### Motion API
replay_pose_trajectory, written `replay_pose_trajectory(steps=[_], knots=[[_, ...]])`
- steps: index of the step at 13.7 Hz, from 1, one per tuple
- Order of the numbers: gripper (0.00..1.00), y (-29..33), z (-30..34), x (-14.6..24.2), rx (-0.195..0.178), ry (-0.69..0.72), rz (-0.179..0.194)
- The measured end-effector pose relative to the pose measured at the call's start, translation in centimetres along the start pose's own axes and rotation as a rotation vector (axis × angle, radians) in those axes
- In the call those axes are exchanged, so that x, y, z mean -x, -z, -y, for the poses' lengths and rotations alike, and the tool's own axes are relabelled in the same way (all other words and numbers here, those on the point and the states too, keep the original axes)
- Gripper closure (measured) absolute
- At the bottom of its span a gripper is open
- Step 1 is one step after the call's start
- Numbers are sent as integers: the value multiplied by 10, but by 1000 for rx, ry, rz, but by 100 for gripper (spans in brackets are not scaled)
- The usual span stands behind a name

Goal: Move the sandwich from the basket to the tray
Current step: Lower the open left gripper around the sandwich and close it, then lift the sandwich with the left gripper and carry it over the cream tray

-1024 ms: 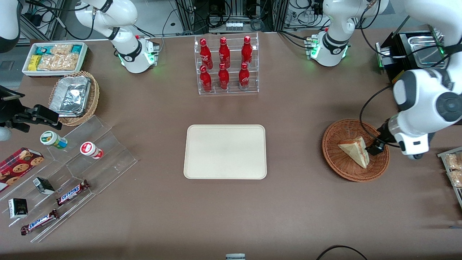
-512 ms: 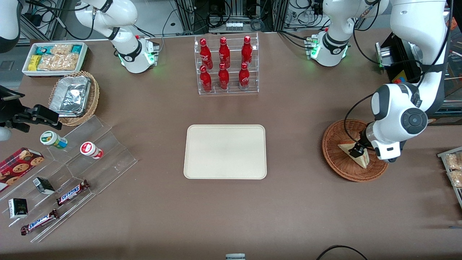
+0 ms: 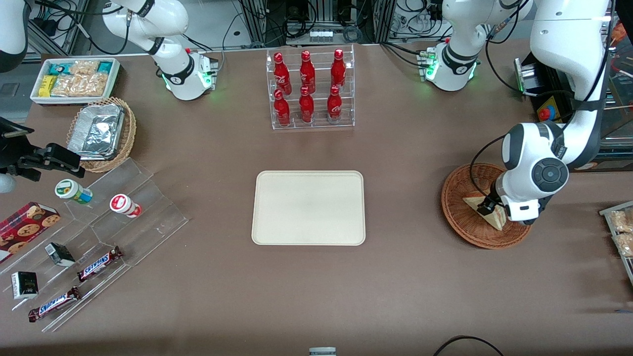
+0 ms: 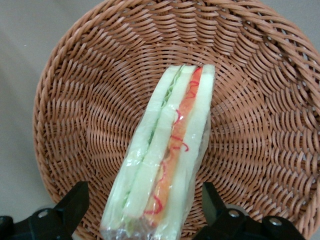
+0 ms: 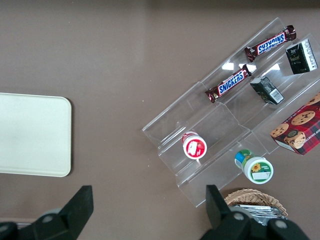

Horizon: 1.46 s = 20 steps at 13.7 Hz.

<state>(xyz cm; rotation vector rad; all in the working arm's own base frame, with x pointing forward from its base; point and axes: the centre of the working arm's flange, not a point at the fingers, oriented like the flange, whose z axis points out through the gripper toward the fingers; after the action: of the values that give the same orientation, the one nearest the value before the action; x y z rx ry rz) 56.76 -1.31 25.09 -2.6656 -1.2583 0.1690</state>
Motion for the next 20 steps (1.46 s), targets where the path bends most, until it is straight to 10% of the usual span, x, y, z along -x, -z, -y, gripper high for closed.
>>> replay_pose_trajectory(steps=[7,12,20], knots=[[67,24,-6,-7,-30,2,12],[73,119,-43,39,-96,-93,12],[83,226,-116,201,-23,-510,-70]])
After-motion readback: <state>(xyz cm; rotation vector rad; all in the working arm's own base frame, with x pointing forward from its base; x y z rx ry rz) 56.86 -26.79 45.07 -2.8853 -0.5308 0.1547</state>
